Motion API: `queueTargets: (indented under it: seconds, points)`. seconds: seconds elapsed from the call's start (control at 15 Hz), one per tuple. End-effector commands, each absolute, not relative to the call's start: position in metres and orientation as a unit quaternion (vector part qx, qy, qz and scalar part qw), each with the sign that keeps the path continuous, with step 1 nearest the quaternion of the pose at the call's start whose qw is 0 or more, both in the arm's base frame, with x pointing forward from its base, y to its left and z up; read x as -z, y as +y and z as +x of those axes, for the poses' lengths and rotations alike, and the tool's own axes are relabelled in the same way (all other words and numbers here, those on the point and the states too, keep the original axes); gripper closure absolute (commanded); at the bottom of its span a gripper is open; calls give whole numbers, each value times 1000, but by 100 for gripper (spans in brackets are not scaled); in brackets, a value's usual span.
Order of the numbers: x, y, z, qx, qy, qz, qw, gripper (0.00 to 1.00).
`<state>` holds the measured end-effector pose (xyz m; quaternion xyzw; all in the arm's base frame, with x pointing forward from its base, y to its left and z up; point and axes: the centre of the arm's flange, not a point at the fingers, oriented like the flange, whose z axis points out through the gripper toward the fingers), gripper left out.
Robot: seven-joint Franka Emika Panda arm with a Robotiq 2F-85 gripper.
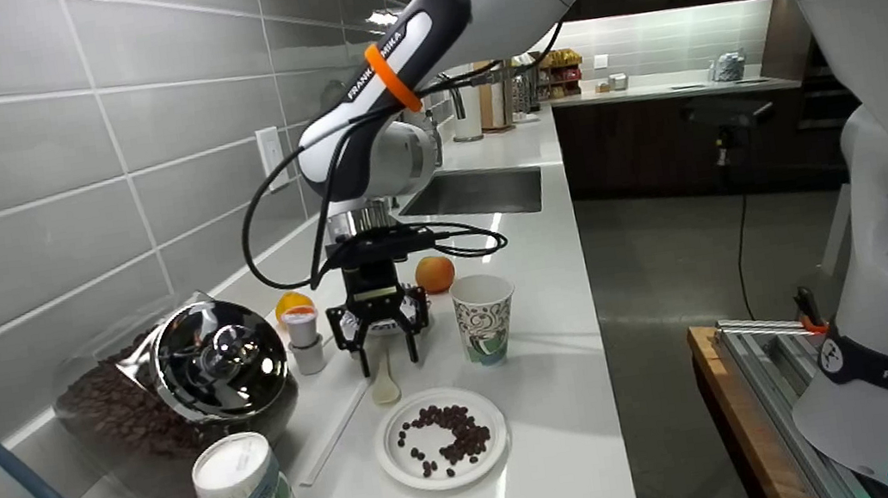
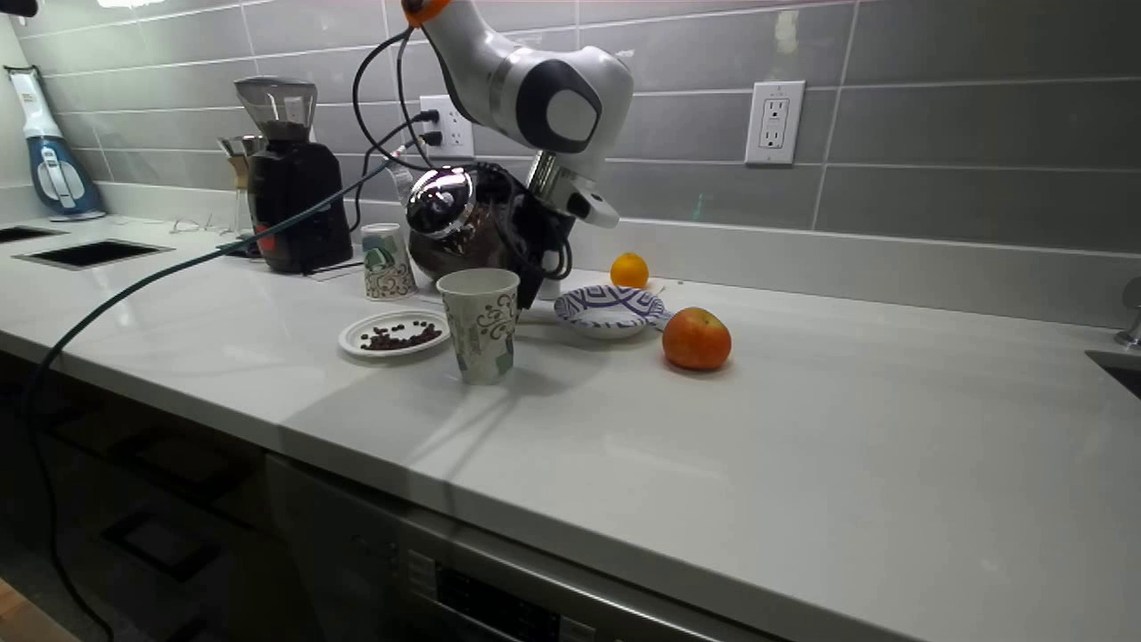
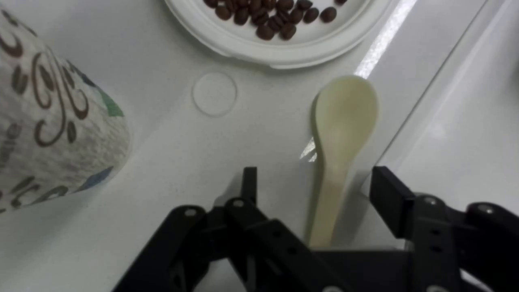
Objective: Use the spoon to put the contents on the plate in the cup
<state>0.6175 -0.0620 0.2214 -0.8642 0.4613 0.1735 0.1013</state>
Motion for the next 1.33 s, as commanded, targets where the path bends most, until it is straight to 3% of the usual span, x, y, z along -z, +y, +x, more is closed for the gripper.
queueTargets:
  seconds: [0.0, 0.07, 0.13, 0.2, 0.33, 0.6, 1.27]
  points:
    - [-213, -62, 629, -173, 478, -855, 104, 34]
    - [-211, -61, 630, -172, 478, -855, 103, 36]
    - [-210, -61, 629, -169, 479, -856, 102, 52]
    - [-212, -62, 629, -168, 480, -855, 101, 61]
    - [-220, -63, 626, -165, 478, -856, 104, 68]
    - [-254, -61, 609, -161, 465, -863, 115, 97]
    - [-330, -44, 596, -99, 422, -891, 138, 100]
